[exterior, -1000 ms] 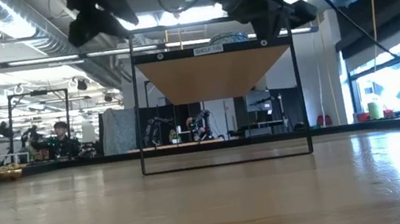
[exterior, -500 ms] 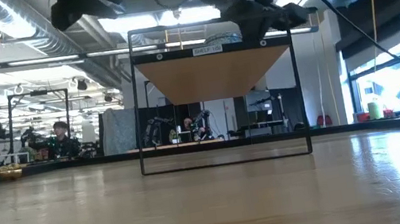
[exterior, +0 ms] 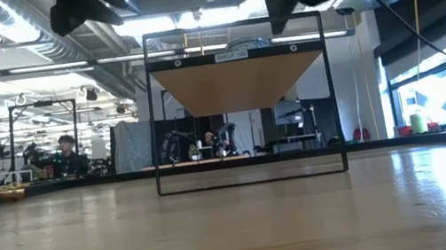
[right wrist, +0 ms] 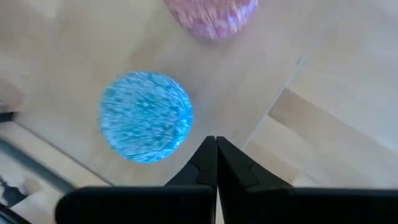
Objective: Pick & Place candle stick holders
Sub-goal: Put the black candle holder on the shelf
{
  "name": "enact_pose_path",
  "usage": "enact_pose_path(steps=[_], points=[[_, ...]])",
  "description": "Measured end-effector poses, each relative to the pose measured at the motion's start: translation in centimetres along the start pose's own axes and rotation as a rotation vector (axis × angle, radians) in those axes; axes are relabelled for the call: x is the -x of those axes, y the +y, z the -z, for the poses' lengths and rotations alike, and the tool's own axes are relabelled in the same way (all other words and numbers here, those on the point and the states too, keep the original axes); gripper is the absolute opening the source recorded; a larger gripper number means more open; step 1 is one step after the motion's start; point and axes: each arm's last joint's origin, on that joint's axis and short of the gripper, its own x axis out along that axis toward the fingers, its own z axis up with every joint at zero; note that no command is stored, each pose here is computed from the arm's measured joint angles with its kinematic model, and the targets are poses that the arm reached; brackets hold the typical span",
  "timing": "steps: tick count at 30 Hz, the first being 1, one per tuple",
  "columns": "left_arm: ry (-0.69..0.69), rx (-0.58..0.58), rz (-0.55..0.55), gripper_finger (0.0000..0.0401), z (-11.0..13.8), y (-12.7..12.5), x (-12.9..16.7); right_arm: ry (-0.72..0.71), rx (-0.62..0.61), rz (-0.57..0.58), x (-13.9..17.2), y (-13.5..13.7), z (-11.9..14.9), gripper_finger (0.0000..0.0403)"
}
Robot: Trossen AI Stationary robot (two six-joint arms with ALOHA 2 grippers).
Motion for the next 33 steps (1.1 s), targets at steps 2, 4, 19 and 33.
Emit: enact_pose_path(steps=[2, 4, 19, 33], points=[[0.060, -0.013, 0.001, 0.0134, 0.4, 0.3, 0.2, -0.015, 0.029, -0.019, 1.1, 0.3, 0.1, 0.0000], [0.129, -0.016, 0.009, 0.0134, 0.9, 0.6, 0.5, -0.026, 0.070, -0.045, 2.2, 0.8, 0.5, 0.0000], [0.488, 0.140, -0.336, 0.0143, 4.5, 4.0, 3.2, 0.126, 0.238, -0.169, 6.7, 4.5, 9.0, 0.0027], [0.552, 0.177, -0.455, 0.0190, 4.2, 6.1, 3.0, 0.171, 0.250, -0.173, 8.0, 5.8, 16.2, 0.0112]])
